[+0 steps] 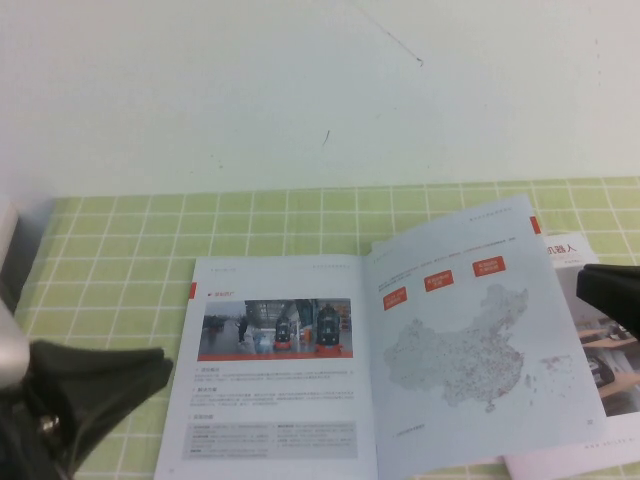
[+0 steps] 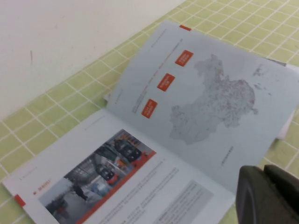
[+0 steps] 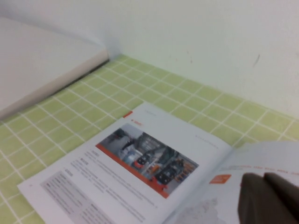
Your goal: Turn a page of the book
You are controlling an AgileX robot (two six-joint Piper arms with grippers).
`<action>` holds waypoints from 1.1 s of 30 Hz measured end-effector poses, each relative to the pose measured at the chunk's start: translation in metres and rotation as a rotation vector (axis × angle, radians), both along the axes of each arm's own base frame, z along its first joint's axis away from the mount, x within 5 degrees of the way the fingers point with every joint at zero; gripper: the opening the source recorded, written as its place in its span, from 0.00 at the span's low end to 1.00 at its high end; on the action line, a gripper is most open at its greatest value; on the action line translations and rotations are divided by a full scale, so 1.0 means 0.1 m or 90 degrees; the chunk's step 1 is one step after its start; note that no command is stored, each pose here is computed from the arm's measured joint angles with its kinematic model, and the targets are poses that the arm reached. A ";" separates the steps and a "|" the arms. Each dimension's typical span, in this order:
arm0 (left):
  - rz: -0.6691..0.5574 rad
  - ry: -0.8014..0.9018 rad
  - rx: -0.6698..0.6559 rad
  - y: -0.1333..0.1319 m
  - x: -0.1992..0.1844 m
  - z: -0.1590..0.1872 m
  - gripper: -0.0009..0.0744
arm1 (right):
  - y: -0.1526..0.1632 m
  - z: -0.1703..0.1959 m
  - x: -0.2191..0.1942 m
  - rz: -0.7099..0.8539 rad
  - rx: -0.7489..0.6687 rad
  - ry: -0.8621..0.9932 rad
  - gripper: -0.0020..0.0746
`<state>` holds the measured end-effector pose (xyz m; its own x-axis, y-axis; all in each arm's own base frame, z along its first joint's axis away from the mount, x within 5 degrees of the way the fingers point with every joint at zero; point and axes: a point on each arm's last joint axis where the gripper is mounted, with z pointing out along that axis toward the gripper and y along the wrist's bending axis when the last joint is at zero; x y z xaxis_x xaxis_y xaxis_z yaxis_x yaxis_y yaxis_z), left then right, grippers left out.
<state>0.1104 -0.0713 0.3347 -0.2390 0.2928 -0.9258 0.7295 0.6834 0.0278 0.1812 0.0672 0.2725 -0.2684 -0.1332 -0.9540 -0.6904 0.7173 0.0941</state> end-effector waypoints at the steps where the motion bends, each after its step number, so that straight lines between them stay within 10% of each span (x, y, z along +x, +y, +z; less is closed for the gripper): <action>1: -0.004 0.001 -0.004 0.01 -0.08 -0.03 0.01 | 0.01 0.03 -0.05 0.008 0.002 -0.018 0.02; 33: -0.144 0.210 -0.080 0.00 -1.04 -0.38 0.01 | 0.05 0.41 -0.51 0.068 0.012 -0.187 0.02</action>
